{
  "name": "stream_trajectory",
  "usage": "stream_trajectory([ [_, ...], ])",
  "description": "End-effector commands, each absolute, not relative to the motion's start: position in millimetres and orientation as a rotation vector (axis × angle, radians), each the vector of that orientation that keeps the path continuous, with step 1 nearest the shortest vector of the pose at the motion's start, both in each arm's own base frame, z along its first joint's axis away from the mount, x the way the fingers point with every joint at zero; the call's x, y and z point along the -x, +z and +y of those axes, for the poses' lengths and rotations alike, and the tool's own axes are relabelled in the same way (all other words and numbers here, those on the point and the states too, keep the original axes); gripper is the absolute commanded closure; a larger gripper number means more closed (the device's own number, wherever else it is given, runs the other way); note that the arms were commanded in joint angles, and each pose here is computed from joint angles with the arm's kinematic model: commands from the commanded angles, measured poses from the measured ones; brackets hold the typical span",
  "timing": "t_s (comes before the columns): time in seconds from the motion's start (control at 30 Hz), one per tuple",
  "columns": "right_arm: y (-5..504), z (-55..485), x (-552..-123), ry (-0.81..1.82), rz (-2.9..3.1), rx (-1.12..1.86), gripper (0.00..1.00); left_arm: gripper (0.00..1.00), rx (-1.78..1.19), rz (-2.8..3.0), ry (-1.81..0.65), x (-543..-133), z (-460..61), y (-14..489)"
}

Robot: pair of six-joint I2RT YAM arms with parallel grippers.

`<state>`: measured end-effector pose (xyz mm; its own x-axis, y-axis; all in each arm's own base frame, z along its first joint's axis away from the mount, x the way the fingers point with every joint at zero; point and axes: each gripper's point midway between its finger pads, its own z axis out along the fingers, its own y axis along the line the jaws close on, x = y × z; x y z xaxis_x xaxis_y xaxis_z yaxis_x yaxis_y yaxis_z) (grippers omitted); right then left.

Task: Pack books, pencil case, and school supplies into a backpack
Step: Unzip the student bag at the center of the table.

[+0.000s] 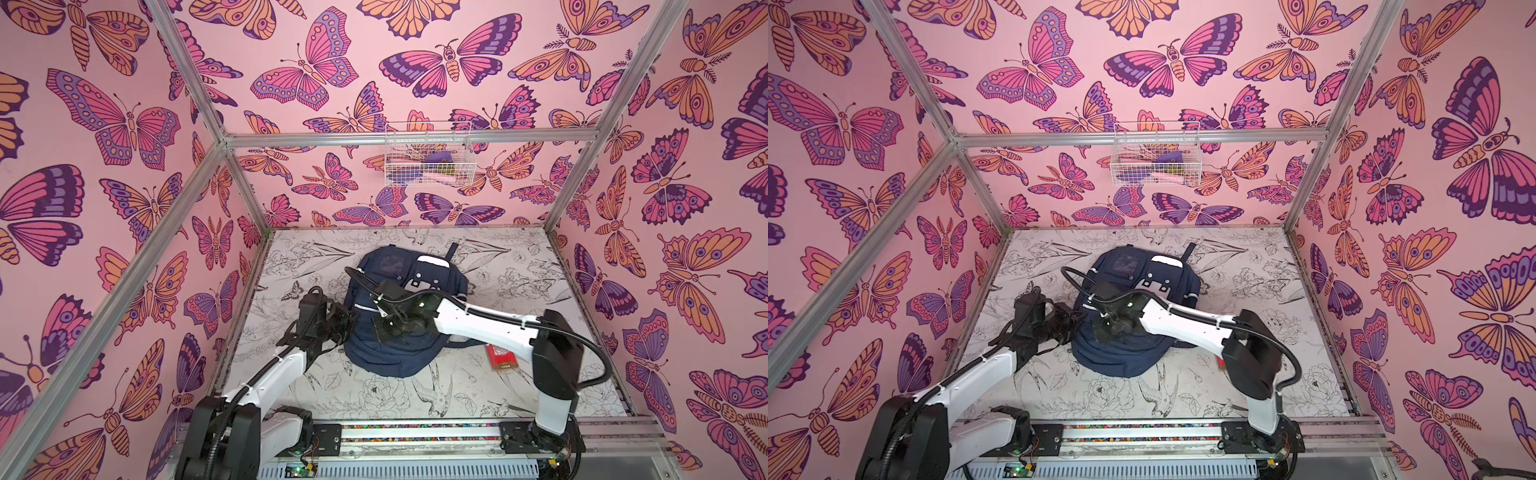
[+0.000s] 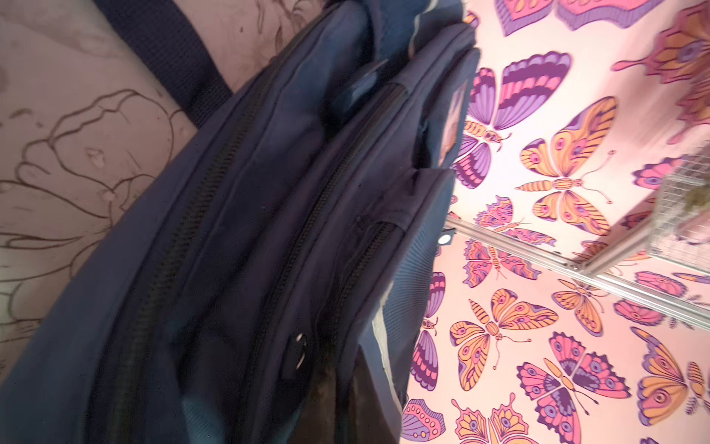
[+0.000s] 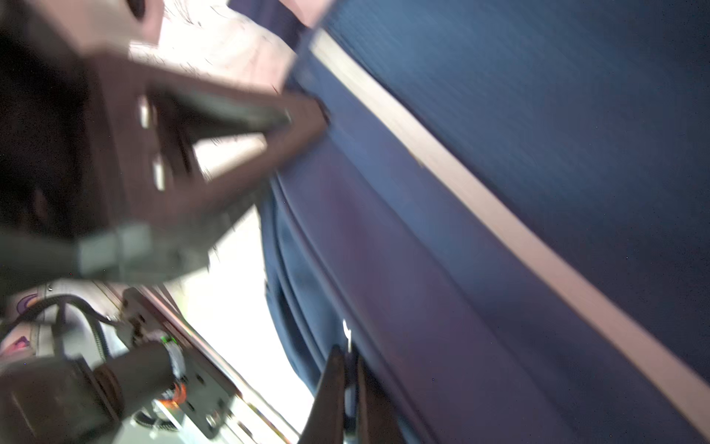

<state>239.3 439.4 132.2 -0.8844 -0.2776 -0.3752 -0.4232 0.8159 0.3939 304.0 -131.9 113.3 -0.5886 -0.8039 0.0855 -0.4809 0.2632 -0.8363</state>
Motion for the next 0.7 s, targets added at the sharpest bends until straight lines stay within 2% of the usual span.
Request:
stream_trajectory([
  [0.0, 148.9, 464.5, -258.5, 0.720, 2.648, 0.517, 1.00, 1.00, 1.165, 2.170, -1.337, -292.2, -141.6, 120.1],
  [0.13, 139.6, 437.6, -285.4, 0.590, 2.677, 0.472, 1.00, 1.00, 1.133, 2.212, -1.327, -276.8, -151.4, 113.2],
  [0.27, 142.6, 385.0, -305.4, 0.469, 2.671, 0.458, 1.00, 1.00, 1.126, 2.234, -1.307, -257.6, -157.2, 103.3],
  [0.37, 149.4, 352.8, -305.3, 0.457, 2.677, 0.499, 1.00, 1.00, 1.123, 2.277, -1.274, -239.1, -161.3, 87.7],
  [0.47, 155.2, 333.3, -289.1, 0.480, 2.682, 0.598, 1.00, 1.00, 1.057, 2.294, -1.287, -235.9, -170.9, 95.6],
  [0.57, 156.6, 326.4, -270.7, 0.539, 2.693, 0.650, 1.00, 0.49, 0.985, 2.259, -1.245, -249.9, -168.6, 119.9],
  [0.6, 157.0, 326.9, -266.0, 0.574, 2.694, 0.652, 1.00, 0.38, 0.966, 2.250, -1.218, -255.3, -165.6, 126.9],
  [0.67, 154.3, 326.6, -259.0, 0.613, 2.701, 0.641, 1.00, 0.36, 0.954, 2.243, -1.192, -266.0, -162.2, 135.1],
])
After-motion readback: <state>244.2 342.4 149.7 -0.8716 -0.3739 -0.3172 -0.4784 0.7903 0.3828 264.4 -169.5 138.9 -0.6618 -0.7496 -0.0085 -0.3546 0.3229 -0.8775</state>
